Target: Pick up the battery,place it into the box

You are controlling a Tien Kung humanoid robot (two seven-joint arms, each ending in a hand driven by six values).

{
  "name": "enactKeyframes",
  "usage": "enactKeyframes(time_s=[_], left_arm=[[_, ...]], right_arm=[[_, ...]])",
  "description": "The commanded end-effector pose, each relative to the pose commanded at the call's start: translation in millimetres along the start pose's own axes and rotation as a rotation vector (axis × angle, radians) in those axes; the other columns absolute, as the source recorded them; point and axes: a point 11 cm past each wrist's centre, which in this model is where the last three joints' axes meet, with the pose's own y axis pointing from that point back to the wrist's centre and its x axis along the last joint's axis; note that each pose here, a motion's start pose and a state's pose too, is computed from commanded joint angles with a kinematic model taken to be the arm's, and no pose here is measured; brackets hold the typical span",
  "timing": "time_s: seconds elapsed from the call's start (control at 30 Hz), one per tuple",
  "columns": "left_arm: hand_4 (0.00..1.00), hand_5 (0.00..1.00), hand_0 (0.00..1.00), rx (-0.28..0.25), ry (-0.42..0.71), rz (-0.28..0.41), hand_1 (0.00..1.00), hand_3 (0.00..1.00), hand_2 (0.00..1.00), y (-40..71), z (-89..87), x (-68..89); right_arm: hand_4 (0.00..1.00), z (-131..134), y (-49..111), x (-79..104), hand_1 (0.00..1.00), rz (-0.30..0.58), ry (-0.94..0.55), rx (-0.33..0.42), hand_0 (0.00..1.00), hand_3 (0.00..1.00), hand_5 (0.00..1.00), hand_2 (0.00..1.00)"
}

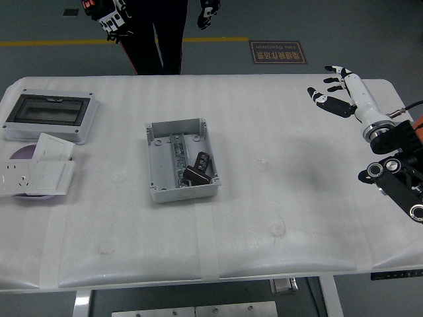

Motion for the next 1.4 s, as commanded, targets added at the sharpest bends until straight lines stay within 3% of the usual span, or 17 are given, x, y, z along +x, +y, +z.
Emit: enactKeyframes(time_s=[0.63, 0.9, 1.4], left_arm=[[0.566, 0.514, 0.51, 0.007, 0.002, 0.002, 0.642, 0.477, 0.574, -0.4, -2.5, 0.4], [0.568, 0.512, 0.51, 0.008, -0.004, 0.018, 0.642, 0.479, 0.574, 2.5, -0.5, 10.5], [0.567, 0.509, 0.51, 0.042, -0.003, 0.032, 0.641, 0.479, 0.573, 1.6, -16.6, 20.0]], right_arm=[[0.773, 12, 12.1, 54.3, 0.682, 0.144, -0.041, -0.015, 0.81, 0.846, 0.491, 0.75], [0.773, 15, 15.0, 58.7, 0.682, 0.156, -0.044, -0.02, 0.807, 0.842, 0.493, 0.75], [0.772, 41, 26.8, 52.6, 0.679, 0.158, -0.062, -0.082, 0.806, 0.838, 0.495, 0.748]])
